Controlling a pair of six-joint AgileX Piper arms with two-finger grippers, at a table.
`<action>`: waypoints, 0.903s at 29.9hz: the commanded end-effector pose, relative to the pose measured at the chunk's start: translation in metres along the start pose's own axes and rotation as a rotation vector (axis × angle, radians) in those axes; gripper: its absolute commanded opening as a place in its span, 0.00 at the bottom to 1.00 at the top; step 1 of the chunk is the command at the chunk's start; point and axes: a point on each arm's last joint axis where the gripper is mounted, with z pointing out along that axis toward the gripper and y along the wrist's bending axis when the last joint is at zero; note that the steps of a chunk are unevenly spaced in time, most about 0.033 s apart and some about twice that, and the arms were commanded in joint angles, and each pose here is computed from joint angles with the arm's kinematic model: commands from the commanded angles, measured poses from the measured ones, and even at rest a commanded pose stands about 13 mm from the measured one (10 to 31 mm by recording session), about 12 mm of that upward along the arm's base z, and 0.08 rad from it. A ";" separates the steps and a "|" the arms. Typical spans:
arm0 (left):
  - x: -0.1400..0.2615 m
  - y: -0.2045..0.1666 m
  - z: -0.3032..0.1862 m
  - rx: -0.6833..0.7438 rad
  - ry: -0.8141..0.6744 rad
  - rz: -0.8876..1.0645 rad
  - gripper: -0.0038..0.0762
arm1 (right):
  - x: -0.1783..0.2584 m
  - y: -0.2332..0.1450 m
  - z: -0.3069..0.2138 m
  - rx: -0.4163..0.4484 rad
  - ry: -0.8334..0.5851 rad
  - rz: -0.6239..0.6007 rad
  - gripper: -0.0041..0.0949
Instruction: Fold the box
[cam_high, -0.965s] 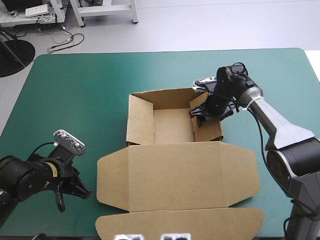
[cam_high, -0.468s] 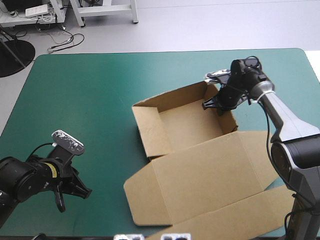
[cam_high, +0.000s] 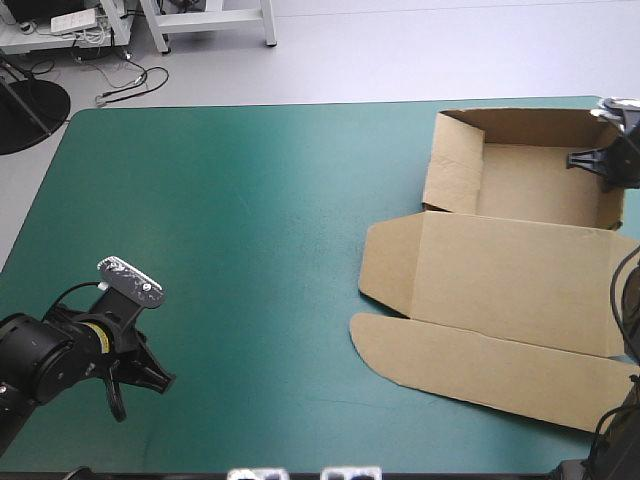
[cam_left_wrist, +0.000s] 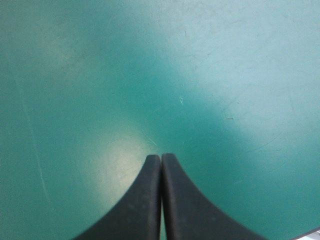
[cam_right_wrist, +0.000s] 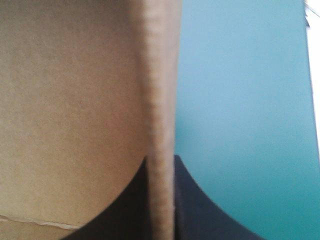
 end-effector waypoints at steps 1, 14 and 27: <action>0.000 0.002 -0.007 -0.020 -0.007 0.000 0.04 | -0.001 -0.038 -0.016 0.014 -0.079 0.096 0.02; 0.000 0.003 -0.007 -0.026 -0.006 0.002 0.04 | 0.004 -0.063 0.005 0.037 -0.031 0.084 0.57; -0.001 0.003 -0.007 -0.030 -0.009 0.003 0.04 | 0.000 -0.044 -0.131 -0.047 -0.388 0.125 0.88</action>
